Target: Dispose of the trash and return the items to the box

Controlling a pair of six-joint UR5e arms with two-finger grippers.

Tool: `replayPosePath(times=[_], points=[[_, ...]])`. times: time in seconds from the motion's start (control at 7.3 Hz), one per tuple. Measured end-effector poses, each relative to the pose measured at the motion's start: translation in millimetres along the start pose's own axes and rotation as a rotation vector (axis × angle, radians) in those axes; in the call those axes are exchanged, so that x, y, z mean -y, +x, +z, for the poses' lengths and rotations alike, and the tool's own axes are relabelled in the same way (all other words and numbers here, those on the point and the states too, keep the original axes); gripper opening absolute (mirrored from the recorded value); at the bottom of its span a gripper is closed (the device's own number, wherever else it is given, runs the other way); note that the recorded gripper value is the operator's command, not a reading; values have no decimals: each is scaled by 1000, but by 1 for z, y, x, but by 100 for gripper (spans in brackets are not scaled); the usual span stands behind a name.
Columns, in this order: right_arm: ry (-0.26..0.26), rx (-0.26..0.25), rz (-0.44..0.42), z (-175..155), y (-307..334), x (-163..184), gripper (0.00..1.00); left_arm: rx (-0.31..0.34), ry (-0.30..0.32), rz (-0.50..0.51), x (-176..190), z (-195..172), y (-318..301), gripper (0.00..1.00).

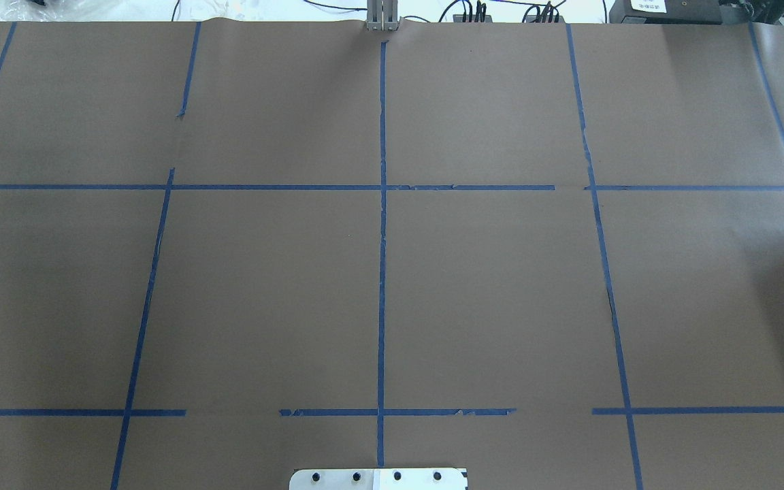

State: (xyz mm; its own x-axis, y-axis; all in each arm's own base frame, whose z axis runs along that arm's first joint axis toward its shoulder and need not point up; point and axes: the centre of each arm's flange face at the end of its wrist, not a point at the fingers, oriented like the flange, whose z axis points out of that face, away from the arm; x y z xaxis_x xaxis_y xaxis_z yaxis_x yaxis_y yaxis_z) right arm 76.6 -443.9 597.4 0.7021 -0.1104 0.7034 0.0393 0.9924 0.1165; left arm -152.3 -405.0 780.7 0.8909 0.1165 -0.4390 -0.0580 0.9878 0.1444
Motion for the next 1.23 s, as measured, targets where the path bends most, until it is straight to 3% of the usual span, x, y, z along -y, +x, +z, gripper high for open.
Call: replayPosePath(times=[0.27, 0.55, 0.82, 1.1, 1.23], points=[[0, 0, 0, 0, 0, 0, 100, 2, 32, 8, 15, -16, 5, 100], [0, 0, 0, 0, 0, 0, 100, -35, 80, -59, 41, -57, 26, 100], [0, 0, -1, 0, 0, 0, 100, -132, 98, -132, 60, -96, 56, 100], [0, 0, -1, 1, 1, 1, 100, -254, 87, -125, 76, -102, 94, 100], [0, 0, -2, 1, 0, 2, 100, -278, 80, -113, 84, -102, 110, 100]])
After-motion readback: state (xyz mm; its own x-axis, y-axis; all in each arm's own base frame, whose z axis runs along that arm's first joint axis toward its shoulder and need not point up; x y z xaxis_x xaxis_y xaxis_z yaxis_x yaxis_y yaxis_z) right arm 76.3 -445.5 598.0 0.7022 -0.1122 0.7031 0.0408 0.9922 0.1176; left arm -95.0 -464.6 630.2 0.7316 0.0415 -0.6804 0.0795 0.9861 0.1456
